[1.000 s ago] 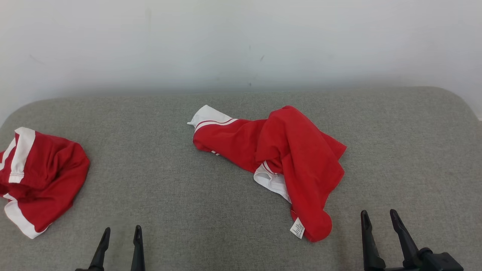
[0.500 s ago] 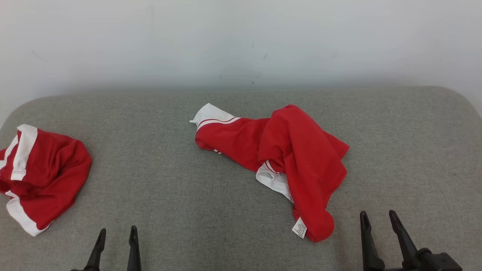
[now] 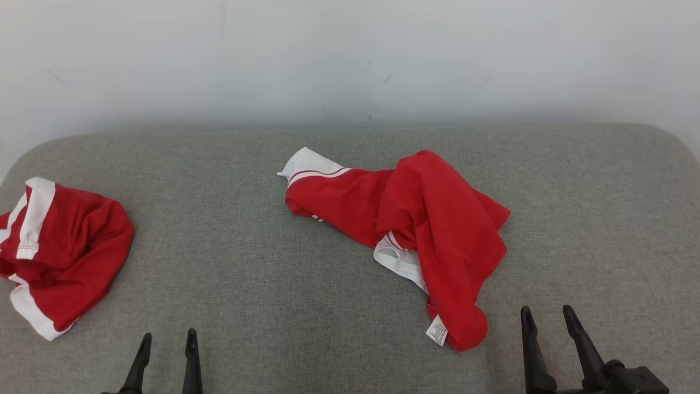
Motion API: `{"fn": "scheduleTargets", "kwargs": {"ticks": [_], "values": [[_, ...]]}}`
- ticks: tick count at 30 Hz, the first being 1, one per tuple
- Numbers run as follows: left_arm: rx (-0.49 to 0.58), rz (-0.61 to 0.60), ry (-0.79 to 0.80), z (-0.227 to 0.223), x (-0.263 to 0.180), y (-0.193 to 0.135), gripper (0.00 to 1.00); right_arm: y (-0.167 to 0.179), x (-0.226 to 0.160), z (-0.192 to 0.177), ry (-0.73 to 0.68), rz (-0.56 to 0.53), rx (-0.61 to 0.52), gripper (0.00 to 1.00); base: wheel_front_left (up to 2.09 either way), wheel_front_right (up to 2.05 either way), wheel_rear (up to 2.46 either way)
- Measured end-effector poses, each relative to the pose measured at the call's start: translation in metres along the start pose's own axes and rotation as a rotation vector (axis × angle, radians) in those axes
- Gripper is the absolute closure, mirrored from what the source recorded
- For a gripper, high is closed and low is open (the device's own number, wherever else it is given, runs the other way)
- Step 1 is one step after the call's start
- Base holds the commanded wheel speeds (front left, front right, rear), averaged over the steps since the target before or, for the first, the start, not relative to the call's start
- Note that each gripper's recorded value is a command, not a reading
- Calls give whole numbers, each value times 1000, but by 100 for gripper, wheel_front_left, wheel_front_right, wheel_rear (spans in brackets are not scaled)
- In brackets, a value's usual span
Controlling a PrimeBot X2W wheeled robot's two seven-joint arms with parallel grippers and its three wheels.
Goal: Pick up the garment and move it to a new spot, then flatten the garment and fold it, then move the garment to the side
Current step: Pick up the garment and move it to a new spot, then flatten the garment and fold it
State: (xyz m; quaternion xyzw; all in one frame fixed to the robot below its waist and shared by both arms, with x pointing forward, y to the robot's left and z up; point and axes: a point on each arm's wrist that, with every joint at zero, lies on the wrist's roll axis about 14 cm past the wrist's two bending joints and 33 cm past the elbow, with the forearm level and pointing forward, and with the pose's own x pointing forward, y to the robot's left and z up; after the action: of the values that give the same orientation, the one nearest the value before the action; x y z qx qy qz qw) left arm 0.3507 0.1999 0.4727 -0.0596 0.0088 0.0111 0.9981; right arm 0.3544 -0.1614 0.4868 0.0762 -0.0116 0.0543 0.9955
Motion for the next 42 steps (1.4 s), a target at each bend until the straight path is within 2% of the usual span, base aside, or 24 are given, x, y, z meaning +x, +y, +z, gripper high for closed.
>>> {"fn": "scheduleTargets", "kwargs": {"ticks": [30, 36, 42], "values": [[-3, -23, 6, -2, 5, -6, 0, 3, -2, -1, 2, 5, 2, 0, 0, 0, 0], [9, -72, -27, 9, 30, -20, 0, -1, -3, 2, -8, -12, 12, 0, 0, 0, 0], [41, -170, -75, 28, 80, -41, 0, -15, 3, 8, -27, -55, 27, 0, 0, 0, 0]]}}
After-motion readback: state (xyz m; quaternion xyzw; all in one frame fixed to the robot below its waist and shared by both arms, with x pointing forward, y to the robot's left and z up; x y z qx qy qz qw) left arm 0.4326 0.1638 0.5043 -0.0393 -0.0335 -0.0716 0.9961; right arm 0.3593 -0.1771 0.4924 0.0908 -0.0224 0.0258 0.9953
